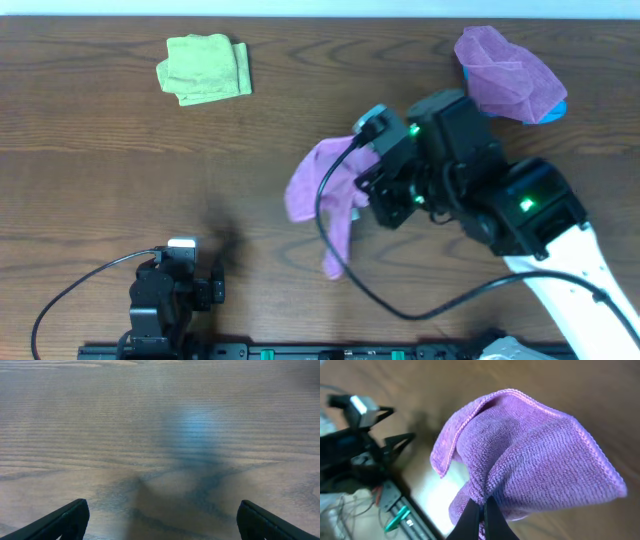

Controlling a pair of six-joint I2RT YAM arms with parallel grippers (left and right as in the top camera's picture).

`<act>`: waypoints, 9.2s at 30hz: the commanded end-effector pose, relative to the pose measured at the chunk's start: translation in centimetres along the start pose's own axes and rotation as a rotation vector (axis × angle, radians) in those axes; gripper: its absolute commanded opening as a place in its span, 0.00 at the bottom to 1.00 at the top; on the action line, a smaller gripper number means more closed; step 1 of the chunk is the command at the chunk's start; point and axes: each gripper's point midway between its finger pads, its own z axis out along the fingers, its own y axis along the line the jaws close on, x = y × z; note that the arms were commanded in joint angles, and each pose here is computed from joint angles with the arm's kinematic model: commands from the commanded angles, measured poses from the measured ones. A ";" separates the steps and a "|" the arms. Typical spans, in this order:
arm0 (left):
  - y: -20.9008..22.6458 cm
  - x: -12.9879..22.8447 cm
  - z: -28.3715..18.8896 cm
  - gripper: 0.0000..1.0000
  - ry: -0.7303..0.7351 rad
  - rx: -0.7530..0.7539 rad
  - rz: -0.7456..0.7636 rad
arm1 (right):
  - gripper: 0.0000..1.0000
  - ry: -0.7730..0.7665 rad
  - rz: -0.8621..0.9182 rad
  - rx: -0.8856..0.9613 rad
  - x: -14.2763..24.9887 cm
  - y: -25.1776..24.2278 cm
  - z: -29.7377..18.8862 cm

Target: Fold the cloth

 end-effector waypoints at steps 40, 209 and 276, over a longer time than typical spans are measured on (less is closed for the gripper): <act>0.6 1.5 0.4 0.96 0.050 -0.034 0.012 | 0.71 0.225 0.451 0.149 6.6 -16.9 16.7; -18.0 -27.2 14.6 0.06 0.378 0.686 -0.595 | 0.01 -0.169 0.592 0.361 2.4 -26.1 10.7; -9.4 -14.2 14.2 0.06 0.487 0.301 -0.536 | 0.01 -0.183 0.368 0.442 4.7 -21.8 16.8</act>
